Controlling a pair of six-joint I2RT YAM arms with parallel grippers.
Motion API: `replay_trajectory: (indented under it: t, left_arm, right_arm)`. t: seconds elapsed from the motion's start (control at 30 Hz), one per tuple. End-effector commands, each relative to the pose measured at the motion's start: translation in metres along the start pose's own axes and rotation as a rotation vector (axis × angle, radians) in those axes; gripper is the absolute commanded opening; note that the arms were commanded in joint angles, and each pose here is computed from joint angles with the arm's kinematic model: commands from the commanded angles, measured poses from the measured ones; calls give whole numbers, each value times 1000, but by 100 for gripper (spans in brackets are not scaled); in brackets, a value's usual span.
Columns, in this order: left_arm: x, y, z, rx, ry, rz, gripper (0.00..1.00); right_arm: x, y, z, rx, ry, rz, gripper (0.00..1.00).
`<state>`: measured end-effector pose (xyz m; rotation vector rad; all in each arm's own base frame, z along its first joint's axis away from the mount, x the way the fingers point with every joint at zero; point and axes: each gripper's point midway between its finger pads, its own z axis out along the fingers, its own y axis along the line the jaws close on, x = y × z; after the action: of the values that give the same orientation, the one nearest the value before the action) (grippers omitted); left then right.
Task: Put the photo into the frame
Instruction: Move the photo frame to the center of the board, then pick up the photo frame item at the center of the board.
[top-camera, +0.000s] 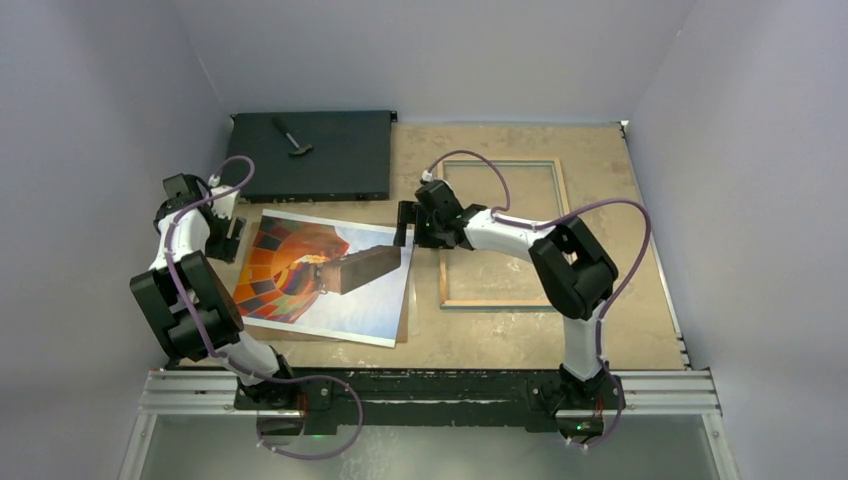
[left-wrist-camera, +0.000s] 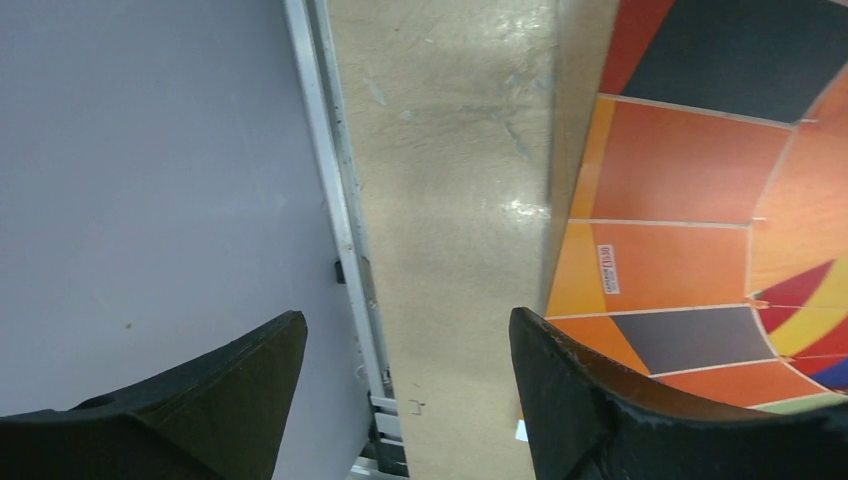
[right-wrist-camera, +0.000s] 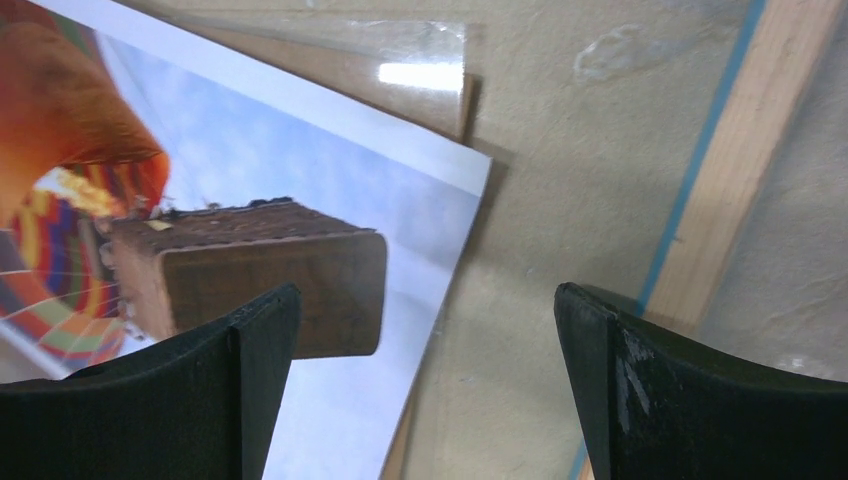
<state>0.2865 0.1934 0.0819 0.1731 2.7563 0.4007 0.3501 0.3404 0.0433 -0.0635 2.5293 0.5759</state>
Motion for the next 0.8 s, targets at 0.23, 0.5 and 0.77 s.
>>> replay_trajectory:
  t: [0.23,0.5,0.77]
  left_arm:
    - [4,11,16,-58,-12,-44,54]
    - [-14,3,0,24,-84,-69,54]
    - [-1,0,11,-9,-86,-28,62]
  right_arm:
    - [-43,20,-28,-36,-118,108,99]
    - [-69,64,-67,-185,-176,75,99]
    - [-7,71,-49,-16,-68,-71,99]
